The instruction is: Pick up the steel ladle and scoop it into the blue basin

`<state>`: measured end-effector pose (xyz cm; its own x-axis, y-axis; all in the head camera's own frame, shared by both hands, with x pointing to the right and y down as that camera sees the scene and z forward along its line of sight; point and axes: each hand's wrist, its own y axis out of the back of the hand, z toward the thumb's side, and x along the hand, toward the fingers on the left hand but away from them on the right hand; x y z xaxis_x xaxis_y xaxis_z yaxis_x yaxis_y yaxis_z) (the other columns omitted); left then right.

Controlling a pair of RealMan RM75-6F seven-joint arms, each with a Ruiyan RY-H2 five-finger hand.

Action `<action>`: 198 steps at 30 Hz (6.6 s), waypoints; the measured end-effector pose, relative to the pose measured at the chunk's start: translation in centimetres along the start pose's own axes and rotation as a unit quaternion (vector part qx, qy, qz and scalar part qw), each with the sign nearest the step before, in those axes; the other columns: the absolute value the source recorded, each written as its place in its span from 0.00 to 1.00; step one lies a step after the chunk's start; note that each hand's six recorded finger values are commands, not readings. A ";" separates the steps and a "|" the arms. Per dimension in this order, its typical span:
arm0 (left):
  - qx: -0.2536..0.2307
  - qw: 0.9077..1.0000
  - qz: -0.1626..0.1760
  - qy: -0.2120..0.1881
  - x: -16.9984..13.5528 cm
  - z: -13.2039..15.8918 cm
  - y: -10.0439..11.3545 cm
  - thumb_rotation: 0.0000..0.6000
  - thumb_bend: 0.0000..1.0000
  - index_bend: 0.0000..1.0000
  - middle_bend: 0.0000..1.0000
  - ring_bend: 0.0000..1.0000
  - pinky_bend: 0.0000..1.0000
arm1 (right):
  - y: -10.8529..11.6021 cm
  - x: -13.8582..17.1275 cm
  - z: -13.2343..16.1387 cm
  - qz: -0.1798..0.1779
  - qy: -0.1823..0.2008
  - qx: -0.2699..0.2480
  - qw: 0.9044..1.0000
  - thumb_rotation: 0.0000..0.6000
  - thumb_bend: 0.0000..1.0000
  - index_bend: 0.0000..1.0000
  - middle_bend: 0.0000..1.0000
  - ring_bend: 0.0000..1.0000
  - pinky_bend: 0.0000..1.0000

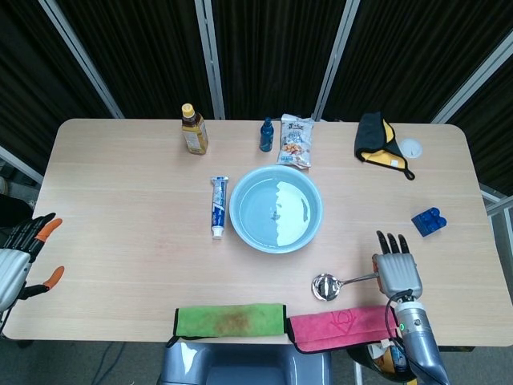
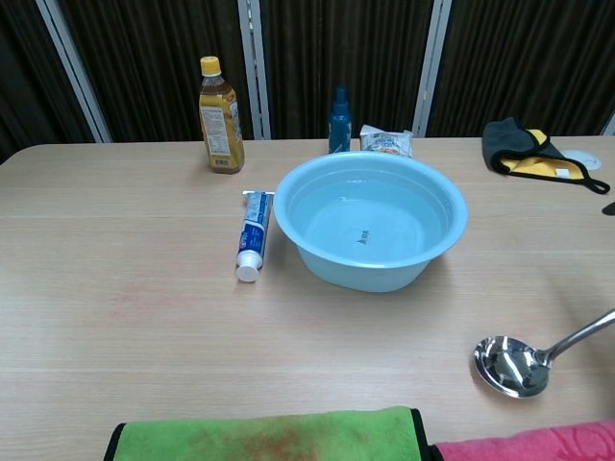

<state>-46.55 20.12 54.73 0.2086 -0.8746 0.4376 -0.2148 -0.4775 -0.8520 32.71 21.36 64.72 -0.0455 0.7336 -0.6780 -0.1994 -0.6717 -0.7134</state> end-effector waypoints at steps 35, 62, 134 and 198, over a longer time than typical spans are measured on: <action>-0.017 1.000 0.000 -0.001 -0.3 -0.6 0.6 1.00 0.37 0.01 0.00 0.00 0.00 | 10.9 3.3 2.6 -0.026 0.007 0.027 0.999 1.00 0.76 0.70 0.08 0.00 0.00; -0.026 0.999 0.026 0.024 1.3 -2.0 1.0 1.00 0.37 0.02 0.00 0.00 0.00 | 17.0 -1.6 8.5 0.019 0.019 -0.023 0.999 1.00 0.76 0.70 0.09 0.00 0.00; 0.011 0.997 0.010 0.072 3.4 -3.0 -0.5 1.00 0.37 0.02 0.00 0.00 0.00 | 13.2 -16.6 10.8 0.038 0.053 -0.043 0.997 1.00 0.76 0.70 0.09 0.00 0.00; -0.011 0.999 0.003 0.048 3.0 -2.5 0.0 1.00 0.37 0.02 0.00 0.00 0.00 | 8.8 -13.9 8.4 -0.009 0.039 -0.110 0.993 1.00 0.76 0.69 0.10 0.00 0.00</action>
<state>-48.34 17.34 56.78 0.1152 -0.8806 0.4596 -0.2375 -0.4736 -0.8481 23.36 6.13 69.32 0.0345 0.7419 -0.6697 0.0201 -0.6704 -0.7417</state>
